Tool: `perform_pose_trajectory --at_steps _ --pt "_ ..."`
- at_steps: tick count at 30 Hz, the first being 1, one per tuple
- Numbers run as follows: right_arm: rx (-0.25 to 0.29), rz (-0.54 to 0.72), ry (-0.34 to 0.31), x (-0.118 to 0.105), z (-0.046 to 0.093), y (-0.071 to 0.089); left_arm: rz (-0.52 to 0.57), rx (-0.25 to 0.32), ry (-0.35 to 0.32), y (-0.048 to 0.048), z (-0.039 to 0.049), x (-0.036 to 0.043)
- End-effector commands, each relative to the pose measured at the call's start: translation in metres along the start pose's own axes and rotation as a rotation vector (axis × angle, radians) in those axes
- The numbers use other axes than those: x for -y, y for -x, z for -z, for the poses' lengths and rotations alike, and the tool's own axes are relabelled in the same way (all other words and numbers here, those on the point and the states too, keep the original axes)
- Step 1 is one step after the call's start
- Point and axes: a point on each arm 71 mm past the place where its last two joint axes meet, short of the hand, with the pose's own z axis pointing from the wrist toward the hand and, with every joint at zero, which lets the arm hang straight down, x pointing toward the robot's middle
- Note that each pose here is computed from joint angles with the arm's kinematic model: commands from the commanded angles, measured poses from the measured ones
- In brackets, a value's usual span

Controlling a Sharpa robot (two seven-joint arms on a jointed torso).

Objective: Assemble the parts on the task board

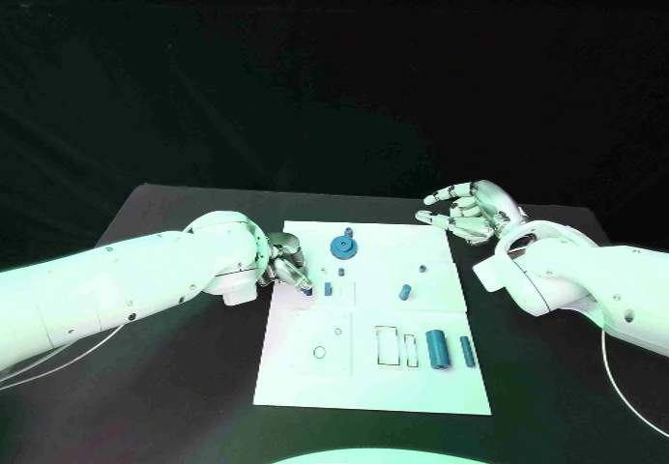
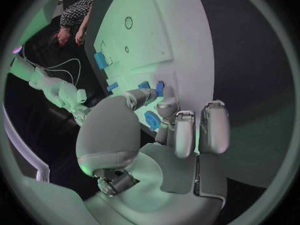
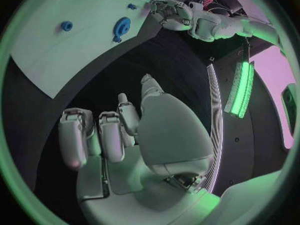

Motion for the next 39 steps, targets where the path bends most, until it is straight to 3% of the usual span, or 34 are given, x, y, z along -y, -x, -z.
perform_pose_trajectory --at_steps 1,16,39 --pt "-0.014 0.003 0.016 -0.0013 0.0004 -0.0014 -0.029 -0.053 -0.004 -0.0086 -0.0028 0.0036" --pt "-0.014 0.003 0.016 -0.0013 0.0007 -0.0013 -0.068 -0.071 0.009 -0.0100 -0.0042 0.0029" --pt "-0.013 0.002 0.016 -0.0016 0.0014 -0.0011 -0.050 -0.039 -0.007 -0.0090 -0.0052 0.0086"
